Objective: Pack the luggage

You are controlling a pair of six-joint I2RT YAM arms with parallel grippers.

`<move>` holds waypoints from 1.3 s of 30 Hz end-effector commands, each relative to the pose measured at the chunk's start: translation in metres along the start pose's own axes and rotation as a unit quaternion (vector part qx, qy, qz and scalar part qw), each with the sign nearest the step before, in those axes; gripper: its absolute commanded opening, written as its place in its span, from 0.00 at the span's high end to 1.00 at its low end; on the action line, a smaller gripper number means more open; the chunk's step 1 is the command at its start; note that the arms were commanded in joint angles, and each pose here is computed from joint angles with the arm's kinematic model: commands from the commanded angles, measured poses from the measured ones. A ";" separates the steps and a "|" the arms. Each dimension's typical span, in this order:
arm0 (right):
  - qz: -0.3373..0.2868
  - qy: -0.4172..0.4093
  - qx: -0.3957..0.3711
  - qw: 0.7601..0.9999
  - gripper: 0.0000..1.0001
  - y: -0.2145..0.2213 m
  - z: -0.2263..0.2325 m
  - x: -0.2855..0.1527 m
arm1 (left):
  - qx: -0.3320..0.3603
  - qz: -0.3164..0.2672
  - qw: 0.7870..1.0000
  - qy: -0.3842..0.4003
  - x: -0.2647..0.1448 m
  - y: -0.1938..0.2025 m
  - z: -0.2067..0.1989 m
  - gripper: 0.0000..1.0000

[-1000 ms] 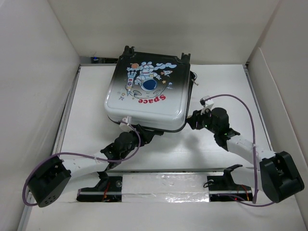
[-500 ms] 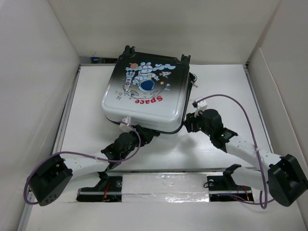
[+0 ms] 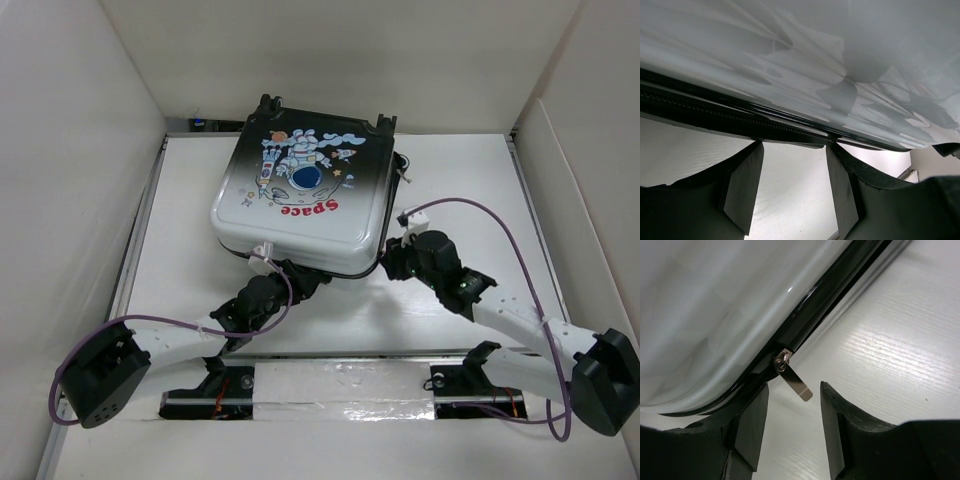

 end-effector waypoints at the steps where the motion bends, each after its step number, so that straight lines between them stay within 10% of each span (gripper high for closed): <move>1: -0.061 -0.041 -0.010 0.997 0.53 -0.042 0.023 0.007 | -0.008 -0.026 1.000 0.011 -0.001 -0.011 -0.006 0.50; 12: -0.069 -0.061 -0.016 0.996 0.70 -0.031 0.023 0.031 | -0.003 -0.030 0.999 0.013 0.002 -0.013 -0.008 0.50; 19: -0.081 -0.051 0.004 0.995 1.00 -0.019 0.023 0.019 | 0.010 -0.055 0.998 0.027 0.009 -0.031 -0.024 0.51; 32: 0.085 -0.102 0.033 0.991 1.00 0.089 0.072 -0.042 | 0.033 -0.099 0.993 0.058 0.060 -0.070 -0.071 0.52; 39: 0.056 -0.120 0.048 0.990 1.00 0.086 0.106 -0.033 | 0.049 -0.086 0.990 0.100 0.074 -0.067 -0.104 0.53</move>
Point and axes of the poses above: each gripper's point midway between its finger pads, its own x axis out along the fingers, its own z axis along the line the jaws close on, y = z × x, the point moved 1 cm from there along -x, back along the fingers, and after that the axes turned 13 degrees about x, right-handed, at the moved point
